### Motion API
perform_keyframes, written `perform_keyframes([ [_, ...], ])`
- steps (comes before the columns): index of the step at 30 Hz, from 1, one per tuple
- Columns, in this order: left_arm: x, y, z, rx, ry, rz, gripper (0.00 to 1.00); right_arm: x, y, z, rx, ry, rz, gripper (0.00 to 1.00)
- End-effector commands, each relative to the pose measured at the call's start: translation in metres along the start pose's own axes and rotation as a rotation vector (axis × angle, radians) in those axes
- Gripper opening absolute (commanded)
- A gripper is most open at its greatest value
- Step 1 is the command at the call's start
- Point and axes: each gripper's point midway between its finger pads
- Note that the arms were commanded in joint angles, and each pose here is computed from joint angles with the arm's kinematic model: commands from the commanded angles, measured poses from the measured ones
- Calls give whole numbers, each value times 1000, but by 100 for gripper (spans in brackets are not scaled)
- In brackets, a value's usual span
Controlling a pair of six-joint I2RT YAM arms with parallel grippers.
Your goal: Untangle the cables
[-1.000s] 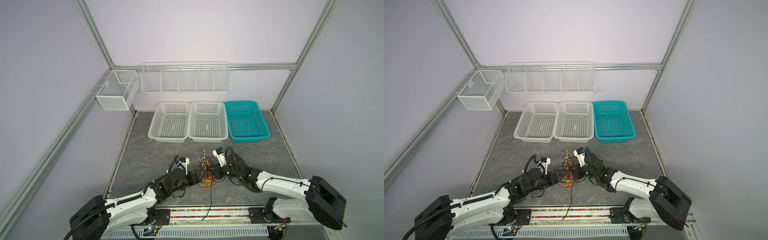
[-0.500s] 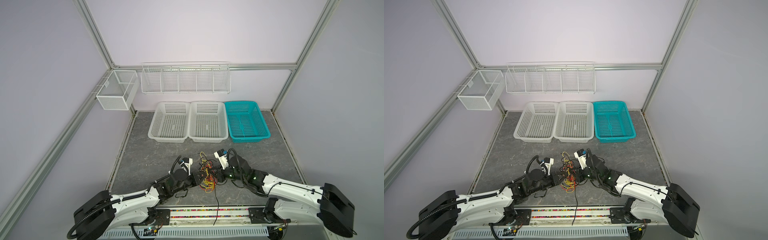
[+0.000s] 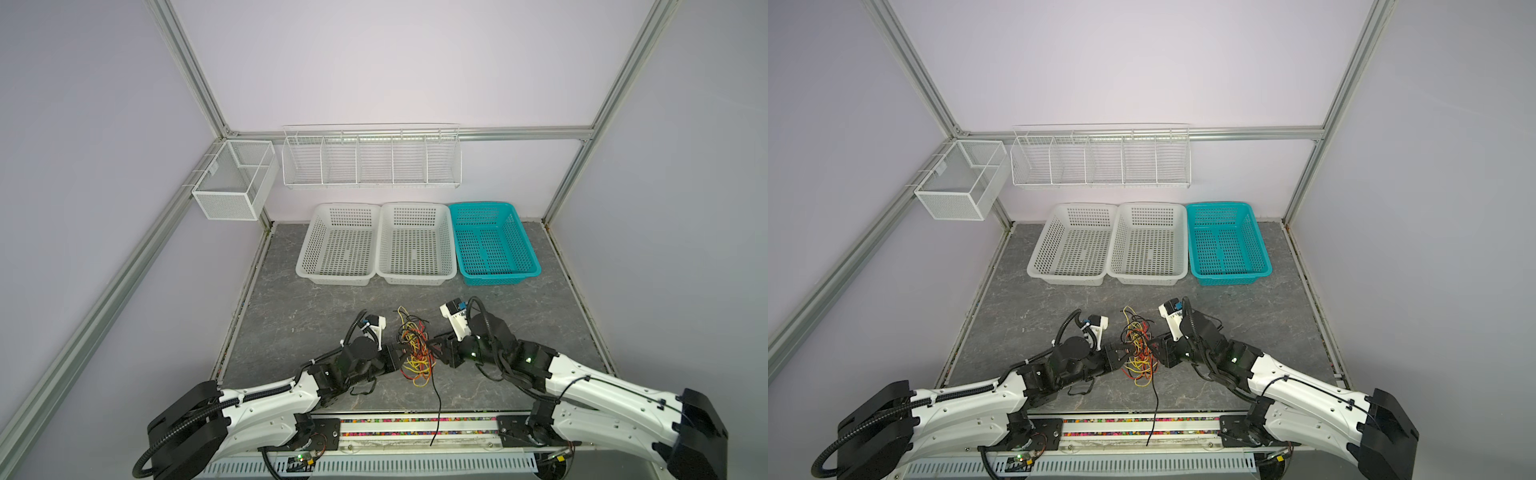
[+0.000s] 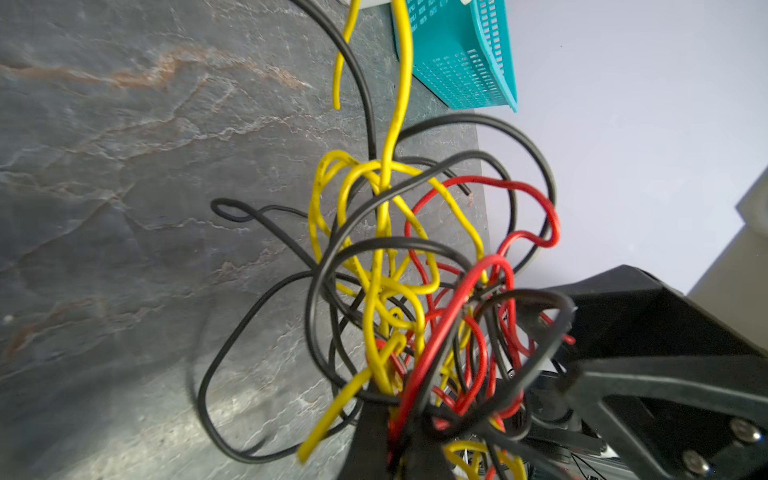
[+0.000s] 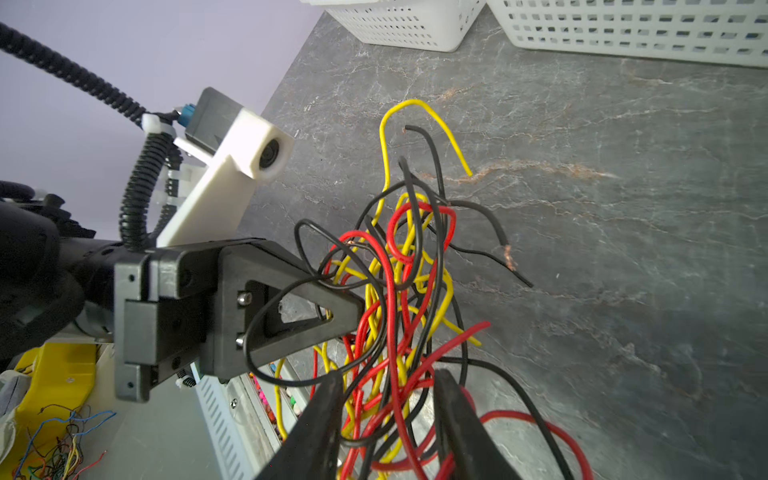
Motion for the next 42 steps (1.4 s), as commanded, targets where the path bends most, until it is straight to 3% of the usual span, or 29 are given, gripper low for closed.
perform_keyframes([
  [1,1,2,7,-17,58,2,0,10,4,1,1,-31,11,39],
  [6,-1,1,7,-59,79,27,0,21,16,25,40,-6,5,40],
  [11,1,-3,14,-87,136,63,0,41,34,18,128,-196,0,43],
  [15,3,-4,17,-96,157,71,0,46,33,9,140,-235,-4,52],
  [21,5,0,5,-142,126,73,0,44,17,17,112,-116,7,64],
  [26,7,-2,0,-181,114,101,0,50,10,7,54,-105,-8,84],
  [29,8,-5,-7,-181,58,103,0,42,1,6,15,-81,35,91],
  [36,15,-3,-14,-224,32,96,0,44,6,1,-87,-43,18,98],
  [42,20,-6,-11,-240,20,100,0,60,16,33,-100,226,-35,95],
])
Point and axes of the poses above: each gripper's point midway between its finger pads, its own x axis back along the fingers, its own z axis along the line the jaws close on, y = z × x, and after that the axes turned 8 degrees about -x, right-handed
